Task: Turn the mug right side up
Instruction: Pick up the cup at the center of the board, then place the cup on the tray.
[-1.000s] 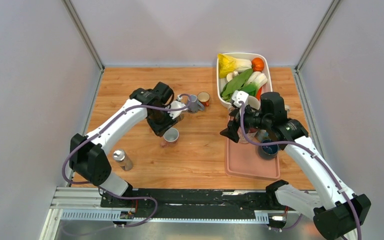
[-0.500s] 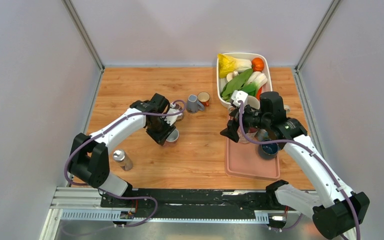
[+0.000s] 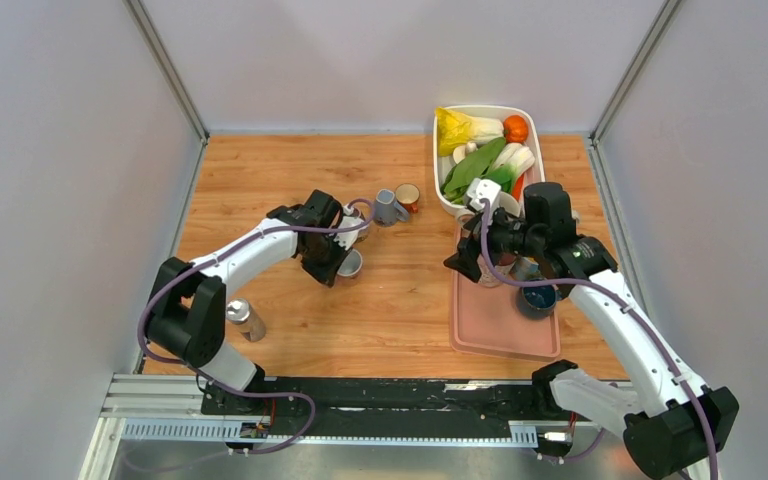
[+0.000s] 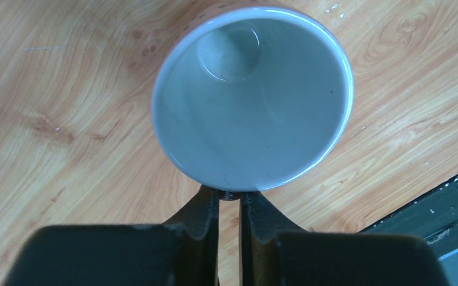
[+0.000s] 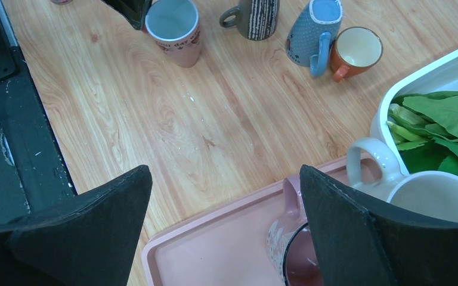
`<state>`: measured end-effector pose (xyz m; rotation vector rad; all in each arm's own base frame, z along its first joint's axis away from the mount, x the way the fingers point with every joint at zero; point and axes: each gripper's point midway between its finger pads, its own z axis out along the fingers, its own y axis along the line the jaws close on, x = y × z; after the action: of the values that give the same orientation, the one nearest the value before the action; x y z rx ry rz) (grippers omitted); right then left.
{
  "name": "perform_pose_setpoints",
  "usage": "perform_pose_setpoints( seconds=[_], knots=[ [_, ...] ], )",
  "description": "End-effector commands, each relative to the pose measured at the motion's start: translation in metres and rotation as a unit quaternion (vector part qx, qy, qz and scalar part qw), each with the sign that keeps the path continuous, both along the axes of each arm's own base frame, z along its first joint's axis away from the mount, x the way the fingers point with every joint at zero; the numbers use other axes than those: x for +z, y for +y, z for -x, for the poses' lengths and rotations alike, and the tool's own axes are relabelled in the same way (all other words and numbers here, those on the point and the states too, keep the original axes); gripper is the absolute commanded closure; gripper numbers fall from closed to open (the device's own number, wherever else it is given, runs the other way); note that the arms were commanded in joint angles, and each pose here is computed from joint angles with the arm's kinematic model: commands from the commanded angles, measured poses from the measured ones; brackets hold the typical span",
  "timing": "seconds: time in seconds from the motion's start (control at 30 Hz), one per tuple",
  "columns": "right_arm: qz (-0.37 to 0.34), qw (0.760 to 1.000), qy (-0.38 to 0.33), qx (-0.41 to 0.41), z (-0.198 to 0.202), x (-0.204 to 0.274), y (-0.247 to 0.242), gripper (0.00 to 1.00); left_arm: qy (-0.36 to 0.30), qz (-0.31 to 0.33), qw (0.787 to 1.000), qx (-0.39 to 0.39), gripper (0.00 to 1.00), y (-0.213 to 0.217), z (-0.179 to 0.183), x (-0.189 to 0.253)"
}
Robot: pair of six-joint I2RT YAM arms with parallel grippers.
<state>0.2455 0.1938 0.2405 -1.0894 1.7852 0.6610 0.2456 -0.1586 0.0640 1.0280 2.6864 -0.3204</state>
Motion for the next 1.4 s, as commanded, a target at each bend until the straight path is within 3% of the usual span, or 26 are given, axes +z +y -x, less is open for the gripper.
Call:
perform_pose_setpoints(
  seconds=[0.0, 0.3, 0.57, 0.7, 0.93, 1.17, 1.37],
  knots=[
    [-0.002, 1.000, -0.021, -0.011, -0.001, 0.009, -0.007, 0.02, -0.023, 0.027, 0.999, -0.018, 0.98, -0.006, 0.001, 0.004],
    [0.015, 0.995, -0.059, -0.079, -0.024, 0.026, -0.033, 0.02, -0.123, 0.111, 0.976, -0.139, 1.00, -0.026, 0.006, 0.074],
    [-0.005, 0.971, -0.109, -0.211, -0.066, 0.071, -0.073, 0.01, -0.182, 0.150, 0.910, -0.341, 1.00, -0.093, 0.026, 0.132],
    [-0.004, 0.958, -0.132, -0.257, -0.078, 0.086, -0.090, 0.01, -0.203, 0.153, 0.883, -0.395, 1.00, -0.132, 0.025, 0.156],
    [-0.020, 0.928, -0.180, -0.326, -0.092, 0.119, -0.115, 0.01, -0.180, 0.139, 0.867, -0.443, 1.00, -0.179, 0.035, 0.144],
    [-0.033, 0.921, -0.182, -0.344, -0.100, 0.127, -0.121, 0.01, -0.163, 0.114, 0.864, -0.462, 1.00, -0.217, 0.039, 0.125],
    [-0.041, 0.916, -0.178, -0.358, -0.102, 0.130, -0.128, 0.01, -0.201, 0.105, 0.851, -0.475, 1.00, -0.244, 0.030, 0.111]
  ],
)
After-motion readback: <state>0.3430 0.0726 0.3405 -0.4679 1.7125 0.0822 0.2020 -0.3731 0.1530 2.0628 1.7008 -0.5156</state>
